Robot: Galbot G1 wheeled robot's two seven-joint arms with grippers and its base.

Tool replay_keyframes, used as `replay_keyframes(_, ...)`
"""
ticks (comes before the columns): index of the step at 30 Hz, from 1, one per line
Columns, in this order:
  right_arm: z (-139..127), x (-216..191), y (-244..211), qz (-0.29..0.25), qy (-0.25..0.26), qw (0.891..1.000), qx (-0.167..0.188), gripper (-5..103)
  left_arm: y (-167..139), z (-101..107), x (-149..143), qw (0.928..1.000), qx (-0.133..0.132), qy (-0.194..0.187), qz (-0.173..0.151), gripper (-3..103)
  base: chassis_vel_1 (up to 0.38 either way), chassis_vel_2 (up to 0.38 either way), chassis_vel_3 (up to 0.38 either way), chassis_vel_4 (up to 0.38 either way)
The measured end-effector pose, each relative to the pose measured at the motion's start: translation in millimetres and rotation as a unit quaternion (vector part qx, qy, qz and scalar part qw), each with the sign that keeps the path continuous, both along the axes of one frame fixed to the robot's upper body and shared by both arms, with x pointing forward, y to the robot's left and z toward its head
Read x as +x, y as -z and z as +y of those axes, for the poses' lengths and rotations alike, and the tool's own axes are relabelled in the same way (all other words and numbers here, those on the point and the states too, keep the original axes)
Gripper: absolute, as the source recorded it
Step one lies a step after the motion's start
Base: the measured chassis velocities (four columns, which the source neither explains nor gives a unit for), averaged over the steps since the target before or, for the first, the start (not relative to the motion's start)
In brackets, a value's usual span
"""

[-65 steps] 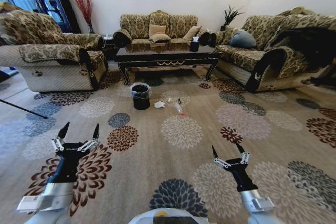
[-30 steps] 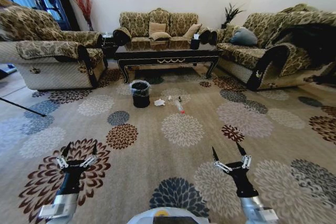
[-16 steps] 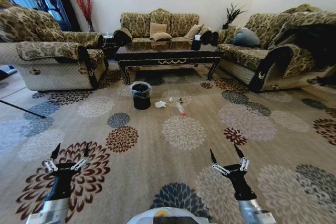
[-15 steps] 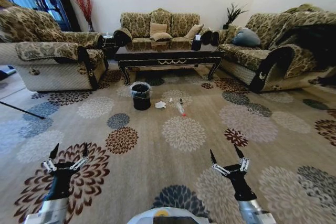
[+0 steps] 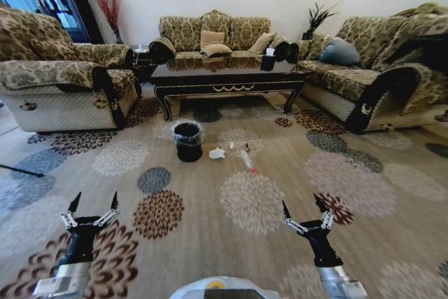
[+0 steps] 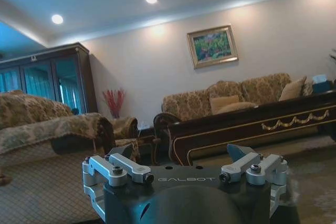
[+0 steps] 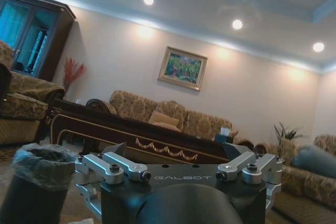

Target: Move to the front of the table and pick up the trash from the floor, then place it into the trash bin.

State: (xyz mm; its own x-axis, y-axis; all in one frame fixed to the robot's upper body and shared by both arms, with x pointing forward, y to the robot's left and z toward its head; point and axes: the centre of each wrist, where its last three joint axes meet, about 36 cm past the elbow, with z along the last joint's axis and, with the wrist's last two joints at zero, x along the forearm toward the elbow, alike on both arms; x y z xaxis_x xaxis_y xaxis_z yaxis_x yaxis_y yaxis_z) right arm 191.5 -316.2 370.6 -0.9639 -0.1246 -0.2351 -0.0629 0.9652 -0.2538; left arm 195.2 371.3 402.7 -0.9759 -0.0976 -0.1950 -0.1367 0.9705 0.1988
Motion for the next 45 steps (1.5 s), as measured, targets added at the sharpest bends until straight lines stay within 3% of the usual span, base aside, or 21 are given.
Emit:
replay_keyframes(10, 0, 2, 5, 0.003, 0.001, 1.000, 0.000, 100, -6, -6, 6, 0.9999, -0.010, 0.005, -0.010, 100, -0.353, 0.348, 0.364, -0.344)
replay_keyframes(18, 2, 3, 10, -0.011, -0.005, 1.000, -0.003, 100, -22, -14, 7, 0.9991, -0.017, 0.015, -0.035, 100, -0.352, 0.363, 0.344, -0.349)
replay_keyframes(34, 3, 6, 12, -0.037, -0.022, 0.999, -0.007, 100, -19, -11, 8, 0.9989, -0.017, 0.012, -0.042, 100, -0.292, 0.280, 0.283, -0.280)
replay_keyframes(43, 8, 11, 21, -0.048, -0.007, 0.999, 0.008, 100, -32, -21, 33, 0.9972, -0.029, -0.057, -0.040, 100, 0.027, -0.029, -0.022, 0.025)
replay_keyframes(45, 17, 15, 22, -0.048, 0.029, 0.998, 0.017, 100, -42, -30, 45, 0.9942, -0.029, -0.094, -0.045, 100, 0.000, 0.000, 0.000, 0.000)
